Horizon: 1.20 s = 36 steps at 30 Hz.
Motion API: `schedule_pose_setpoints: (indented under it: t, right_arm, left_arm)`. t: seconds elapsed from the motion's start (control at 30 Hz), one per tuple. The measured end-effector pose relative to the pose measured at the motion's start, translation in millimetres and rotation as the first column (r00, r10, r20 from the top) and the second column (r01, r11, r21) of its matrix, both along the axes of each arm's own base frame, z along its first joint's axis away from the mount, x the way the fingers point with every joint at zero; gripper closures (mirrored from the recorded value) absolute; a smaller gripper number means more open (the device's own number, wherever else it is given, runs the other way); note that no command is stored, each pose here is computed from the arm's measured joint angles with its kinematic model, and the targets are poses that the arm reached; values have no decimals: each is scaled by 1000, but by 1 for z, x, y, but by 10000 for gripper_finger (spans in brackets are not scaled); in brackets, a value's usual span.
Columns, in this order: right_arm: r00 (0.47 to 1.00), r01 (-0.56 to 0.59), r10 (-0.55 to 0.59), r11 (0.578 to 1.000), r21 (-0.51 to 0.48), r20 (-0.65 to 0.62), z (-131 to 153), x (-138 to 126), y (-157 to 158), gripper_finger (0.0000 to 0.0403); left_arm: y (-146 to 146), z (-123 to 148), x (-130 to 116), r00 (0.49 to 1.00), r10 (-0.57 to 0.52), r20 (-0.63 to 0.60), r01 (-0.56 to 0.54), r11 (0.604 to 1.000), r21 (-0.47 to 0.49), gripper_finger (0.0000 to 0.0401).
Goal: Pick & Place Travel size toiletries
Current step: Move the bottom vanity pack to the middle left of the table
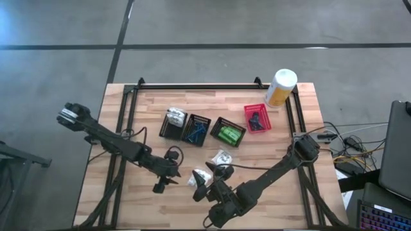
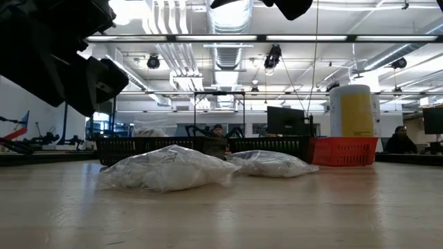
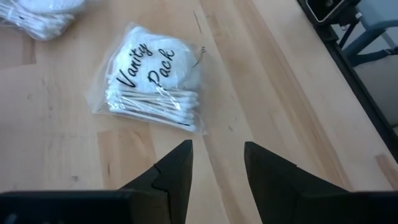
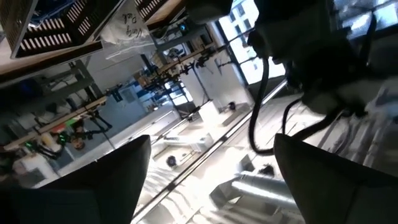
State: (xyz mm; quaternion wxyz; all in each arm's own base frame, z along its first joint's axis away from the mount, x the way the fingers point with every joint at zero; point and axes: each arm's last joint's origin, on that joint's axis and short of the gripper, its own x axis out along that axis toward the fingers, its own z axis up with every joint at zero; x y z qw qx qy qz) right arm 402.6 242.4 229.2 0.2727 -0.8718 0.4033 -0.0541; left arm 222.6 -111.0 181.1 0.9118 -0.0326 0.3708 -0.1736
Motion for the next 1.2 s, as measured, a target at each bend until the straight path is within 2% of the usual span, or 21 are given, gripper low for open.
schedule_pose_setpoints:
  t: [0.13, 0.27, 0.67, 0.8, 0.9, 1.03, 1.2]
  right_arm:
    - [995, 18, -26, 997, 78, 94, 0, 0, 0, 53]
    - [992, 16, -29, 994, 110, 121, 0, 0, 0, 42]
    - [993, 4, -19, 992, 124, 117, 0, 0, 0, 39]
    - [995, -87, 75, 975, 203, 67, -3, 2, 2, 39]
    - [981, -190, 194, 931, 310, 19, -6, 4, 6, 39]
    - [934, -307, 357, 827, 471, -19, -10, 6, 10, 39]
    - [865, -383, 500, 710, 590, -40, -13, 6, 16, 39]
  left_arm:
    - [-1, 0, -1, 1000, -6, 0, 6, 1000, 0, 252]
    - [-1, 0, -1, 1000, -6, 1, 6, 1000, 1, 252]
    - [-1, 0, -1, 1000, -9, 3, 9, 1000, 3, 252]
    - [-2, 1, 0, 1000, -10, 10, 10, 1000, 2, 252]
    - [-2, 1, 0, 1000, -5, 8, 5, 1000, -3, 252]
    - [-1, 1, 0, 1000, 4, 2, -4, 1000, -12, 252]
    - [-1, 1, 0, 1000, 4, 2, -4, 1000, -12, 252]
